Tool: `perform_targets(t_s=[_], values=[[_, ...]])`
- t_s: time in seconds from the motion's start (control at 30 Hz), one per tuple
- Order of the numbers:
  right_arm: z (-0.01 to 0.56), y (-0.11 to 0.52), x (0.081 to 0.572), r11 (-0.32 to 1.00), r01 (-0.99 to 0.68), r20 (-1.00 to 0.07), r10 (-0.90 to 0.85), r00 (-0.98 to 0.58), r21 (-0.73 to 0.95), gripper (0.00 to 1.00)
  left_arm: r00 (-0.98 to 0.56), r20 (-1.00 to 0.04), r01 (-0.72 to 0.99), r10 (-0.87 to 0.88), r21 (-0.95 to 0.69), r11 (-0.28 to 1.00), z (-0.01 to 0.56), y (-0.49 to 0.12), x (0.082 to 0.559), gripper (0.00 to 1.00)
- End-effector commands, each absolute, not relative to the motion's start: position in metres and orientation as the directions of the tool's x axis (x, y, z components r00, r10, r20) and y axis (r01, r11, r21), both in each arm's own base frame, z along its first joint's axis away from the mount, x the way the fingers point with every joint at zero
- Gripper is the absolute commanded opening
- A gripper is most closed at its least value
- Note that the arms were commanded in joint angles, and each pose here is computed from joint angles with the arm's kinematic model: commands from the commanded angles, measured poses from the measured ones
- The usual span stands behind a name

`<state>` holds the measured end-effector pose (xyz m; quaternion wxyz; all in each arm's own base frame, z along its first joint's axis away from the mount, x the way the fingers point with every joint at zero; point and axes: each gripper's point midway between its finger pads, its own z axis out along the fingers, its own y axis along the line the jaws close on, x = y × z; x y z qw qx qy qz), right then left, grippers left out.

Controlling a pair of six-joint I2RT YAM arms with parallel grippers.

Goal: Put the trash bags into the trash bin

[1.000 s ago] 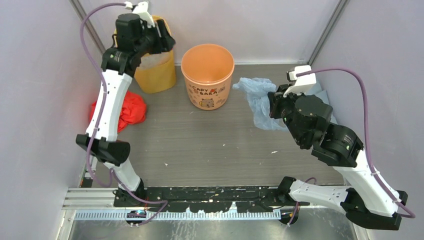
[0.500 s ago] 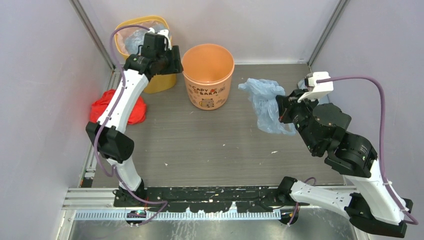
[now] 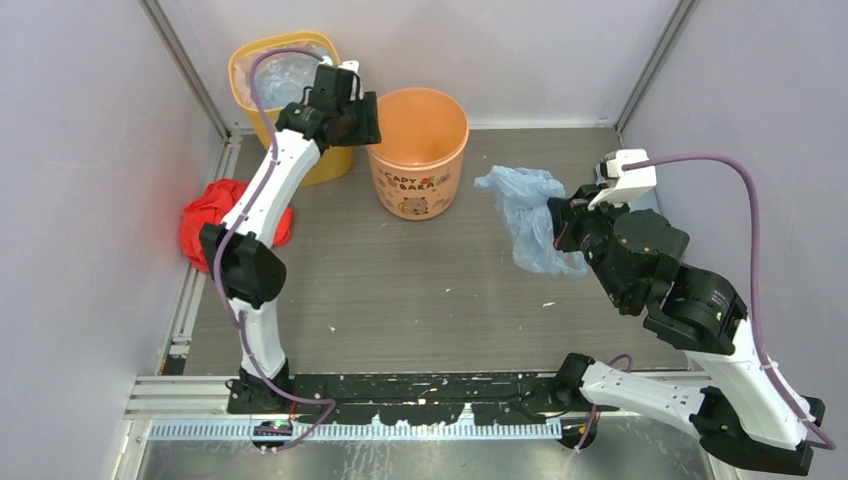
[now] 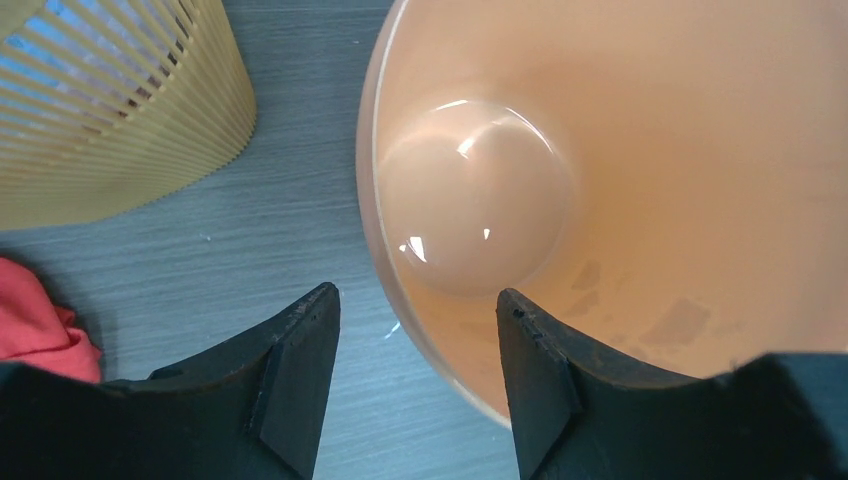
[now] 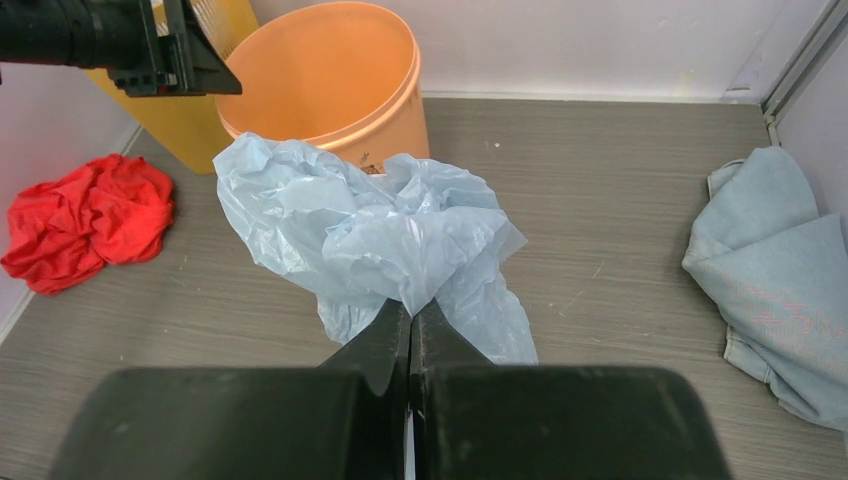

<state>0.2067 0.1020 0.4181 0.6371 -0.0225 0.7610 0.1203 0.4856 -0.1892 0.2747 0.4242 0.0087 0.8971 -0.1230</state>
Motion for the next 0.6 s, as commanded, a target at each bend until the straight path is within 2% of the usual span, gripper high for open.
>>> perform_targets(t_s=[0.0,0.3,0.47,0.57], values=[[0.423,0.103,0.206,0.963,-0.188,-0.972,0.164,-0.169,0.195,0.01,-0.582,-0.808,0.106,-0.089,-0.184,0.977,0.292,-0.186,0.502,0.6],[0.417,0.105,0.208,0.965,-0.186,-0.972,0.154,-0.175,0.187,0.01,-0.609,-0.789,0.088,-0.082,-0.17,0.982,0.273,-0.189,0.515,0.61],[0.417,0.105,0.209,0.966,-0.182,-0.973,0.15,-0.175,0.181,0.01,-0.616,-0.783,0.097,-0.08,-0.177,0.979,0.273,-0.191,0.514,0.39],[0.415,0.106,0.209,0.966,-0.186,-0.973,0.147,-0.178,0.18,0.01,-0.625,-0.777,0.106,-0.073,-0.177,0.979,0.273,-0.192,0.512,0.31]])
